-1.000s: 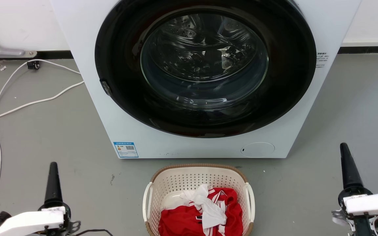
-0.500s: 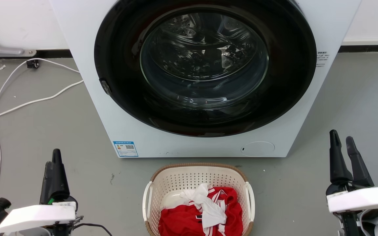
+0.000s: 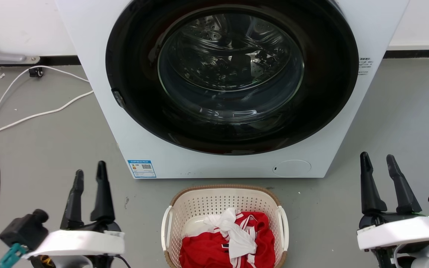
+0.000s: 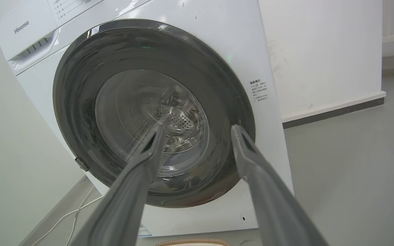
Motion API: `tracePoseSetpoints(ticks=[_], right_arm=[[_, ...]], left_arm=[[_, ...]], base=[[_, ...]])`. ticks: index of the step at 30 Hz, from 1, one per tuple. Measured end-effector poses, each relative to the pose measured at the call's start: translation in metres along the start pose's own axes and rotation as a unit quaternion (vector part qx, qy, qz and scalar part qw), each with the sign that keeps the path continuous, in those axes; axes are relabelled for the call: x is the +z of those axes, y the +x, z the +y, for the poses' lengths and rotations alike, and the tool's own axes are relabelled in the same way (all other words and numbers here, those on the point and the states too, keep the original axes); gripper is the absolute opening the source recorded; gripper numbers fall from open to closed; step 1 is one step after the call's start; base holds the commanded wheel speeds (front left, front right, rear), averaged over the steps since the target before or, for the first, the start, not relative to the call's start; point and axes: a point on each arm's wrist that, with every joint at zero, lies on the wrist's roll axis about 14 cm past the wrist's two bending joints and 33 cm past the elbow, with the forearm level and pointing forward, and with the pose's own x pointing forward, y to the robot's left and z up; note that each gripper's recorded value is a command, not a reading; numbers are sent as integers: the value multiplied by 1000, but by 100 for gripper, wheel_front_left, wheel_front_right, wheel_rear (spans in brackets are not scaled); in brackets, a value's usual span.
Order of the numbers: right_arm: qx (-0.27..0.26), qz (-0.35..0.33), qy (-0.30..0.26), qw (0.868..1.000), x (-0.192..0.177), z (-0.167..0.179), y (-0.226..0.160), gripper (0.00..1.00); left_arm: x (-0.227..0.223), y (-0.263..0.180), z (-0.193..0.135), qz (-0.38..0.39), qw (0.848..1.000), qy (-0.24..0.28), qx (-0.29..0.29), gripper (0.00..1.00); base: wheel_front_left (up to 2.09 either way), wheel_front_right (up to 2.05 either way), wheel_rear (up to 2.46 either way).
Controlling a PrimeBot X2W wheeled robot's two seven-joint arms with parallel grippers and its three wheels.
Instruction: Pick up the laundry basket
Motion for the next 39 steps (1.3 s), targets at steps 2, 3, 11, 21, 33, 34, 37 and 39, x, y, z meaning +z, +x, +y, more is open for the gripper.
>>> tracePoseSetpoints(ticks=[2, 3, 11, 21, 33, 34, 37, 39], right_arm=[[2, 2, -15, 1000, -1, 0, -1, 100], [1, 4, -21, 1000, -2, 0, -2, 100], [1, 12, -72, 997, -8, -4, -5, 100], [4, 32, -117, 993, -22, -7, -10, 100], [20, 42, -177, 983, -30, -4, -15, 100], [22, 41, -182, 982, -30, -3, -15, 100], [27, 41, -194, 980, -31, -1, -15, 100], [30, 42, -201, 978, -31, 0, -15, 100]], left_arm=[[-2, 0, -7, 2, 1000, 22, -9, 100], [-4, -1, -10, 5, 999, 33, -13, 100], [-15, -2, -40, 12, 992, 111, -61, 100], [-37, -9, -54, 35, 977, 187, -94, 100], [-55, -18, -52, 53, 963, 242, -105, 100], [-56, -19, -52, 55, 962, 245, -106, 100], [-59, -21, -52, 57, 959, 257, -109, 100], [-61, -22, -52, 58, 956, 266, -111, 100]], base=[[0, 0, 0], [0, 0, 0], [0, 0, 0], [0, 0, 0], [0, 0, 0], [0, 0, 0], [0, 0, 0], [0, 0, 0]])
